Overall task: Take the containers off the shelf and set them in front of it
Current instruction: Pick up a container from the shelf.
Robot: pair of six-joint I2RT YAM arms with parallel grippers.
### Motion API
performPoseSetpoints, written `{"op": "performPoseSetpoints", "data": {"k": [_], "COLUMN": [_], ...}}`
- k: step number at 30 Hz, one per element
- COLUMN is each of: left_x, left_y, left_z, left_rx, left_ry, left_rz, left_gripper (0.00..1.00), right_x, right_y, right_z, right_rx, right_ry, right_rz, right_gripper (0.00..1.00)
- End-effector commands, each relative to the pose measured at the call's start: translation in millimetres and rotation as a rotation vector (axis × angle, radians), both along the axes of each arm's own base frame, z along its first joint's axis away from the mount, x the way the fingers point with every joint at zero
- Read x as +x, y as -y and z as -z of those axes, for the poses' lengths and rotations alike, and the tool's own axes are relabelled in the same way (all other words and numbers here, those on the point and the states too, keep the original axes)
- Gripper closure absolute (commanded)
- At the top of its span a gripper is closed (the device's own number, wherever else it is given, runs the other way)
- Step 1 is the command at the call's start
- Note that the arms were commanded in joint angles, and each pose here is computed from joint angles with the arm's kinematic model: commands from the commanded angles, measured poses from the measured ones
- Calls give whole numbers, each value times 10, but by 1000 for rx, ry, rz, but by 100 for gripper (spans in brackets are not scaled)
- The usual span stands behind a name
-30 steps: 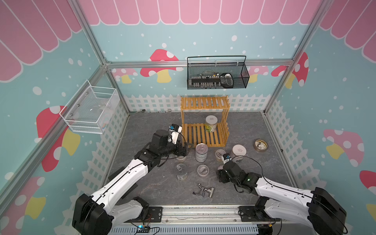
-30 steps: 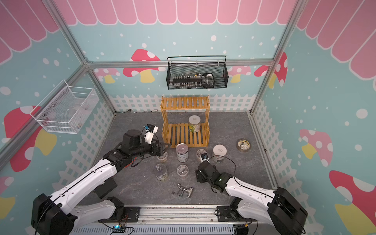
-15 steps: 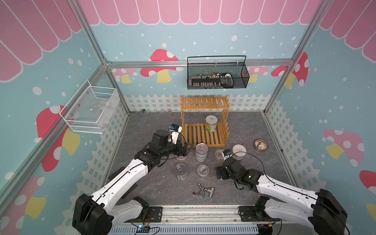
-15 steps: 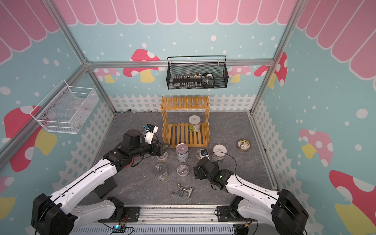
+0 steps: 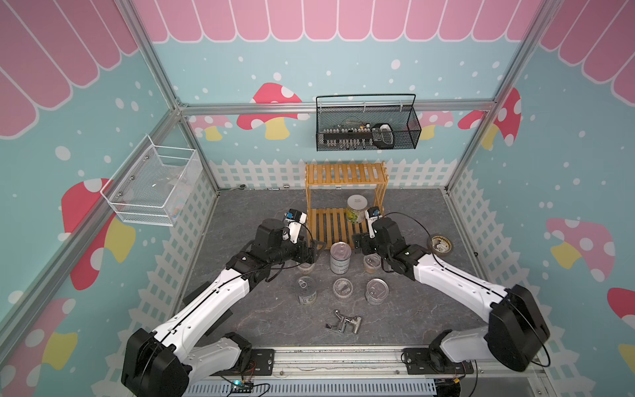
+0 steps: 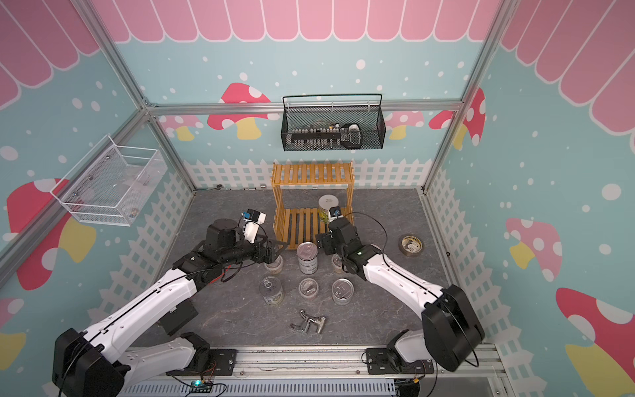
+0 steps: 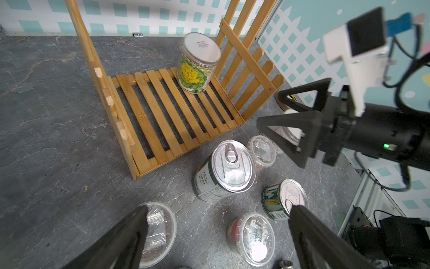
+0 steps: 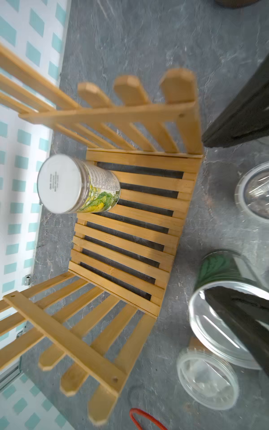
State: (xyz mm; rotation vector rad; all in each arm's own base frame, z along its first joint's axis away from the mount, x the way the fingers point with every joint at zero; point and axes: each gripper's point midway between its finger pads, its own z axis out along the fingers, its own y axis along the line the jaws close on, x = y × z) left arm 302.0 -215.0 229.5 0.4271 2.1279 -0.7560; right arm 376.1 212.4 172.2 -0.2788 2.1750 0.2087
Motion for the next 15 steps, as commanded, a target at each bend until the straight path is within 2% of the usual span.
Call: {"op": "performPoseSetpoints", "data": {"k": [1, 9, 13, 15], "left_x": [-13, -21, -23, -26], "left_y": [-54, -95, -109, -112], "left_z": [-91, -96, -73, -64], "left_rx": [-1, 6, 10, 11], "left_ry": [21, 21, 17, 16], "left_rz": [-13, -18, -21, -22], "left_gripper": [2, 2, 2, 2], "right_x": [333, 852, 1068, 1148], "right_y": [-91, -230, -161, -127], "right_z": [2, 336, 411, 587], "right_rx": [29, 52, 49, 38], "right_ry": [25, 8, 10, -13], "right_rz": [41, 84, 139, 161], "right_gripper": [2, 2, 1, 1]}}
